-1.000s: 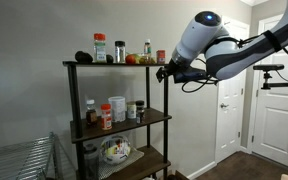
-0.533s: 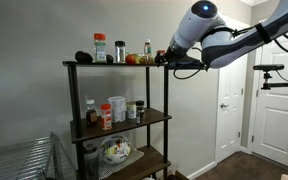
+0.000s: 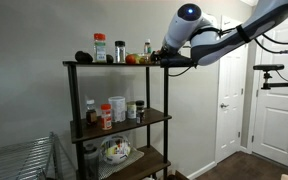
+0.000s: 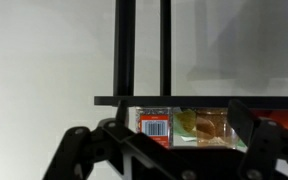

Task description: Put the orange spice bottle on the middle shelf

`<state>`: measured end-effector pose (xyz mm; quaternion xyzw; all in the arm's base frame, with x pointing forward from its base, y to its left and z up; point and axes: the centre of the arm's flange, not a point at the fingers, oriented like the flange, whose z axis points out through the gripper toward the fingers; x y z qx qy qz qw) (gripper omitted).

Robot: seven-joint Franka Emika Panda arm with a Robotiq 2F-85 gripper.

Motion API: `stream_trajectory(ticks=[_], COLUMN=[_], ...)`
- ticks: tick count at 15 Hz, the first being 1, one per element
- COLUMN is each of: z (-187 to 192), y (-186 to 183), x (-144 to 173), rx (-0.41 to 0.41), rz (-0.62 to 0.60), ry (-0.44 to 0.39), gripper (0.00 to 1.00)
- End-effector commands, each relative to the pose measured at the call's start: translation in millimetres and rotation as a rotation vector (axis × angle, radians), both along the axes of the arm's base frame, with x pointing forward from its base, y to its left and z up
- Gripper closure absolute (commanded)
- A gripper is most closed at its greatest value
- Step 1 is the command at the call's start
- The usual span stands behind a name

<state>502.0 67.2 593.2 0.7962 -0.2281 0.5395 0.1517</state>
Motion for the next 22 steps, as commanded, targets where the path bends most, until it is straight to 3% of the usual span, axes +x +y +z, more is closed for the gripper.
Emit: stream_trajectory(ticks=[1,6,18,19,22], z=[0.7,9.2,16.4,15.0,12.5], y=[-4.0,-21.7,-39.9,-40.0,-40.7], x=[30.4,42.2,55.5,55.8,55.4], rx=[-0.039,-0.078,-0.031,-0.035,-0.038], rz=[-0.046,-0.106,-0.122,-0.117,-0.115], ry=[-0.025,-0.026,-0.046,-0.047,-0.043], gripper=[0.0,0.0,0.0,0.25,0.4])
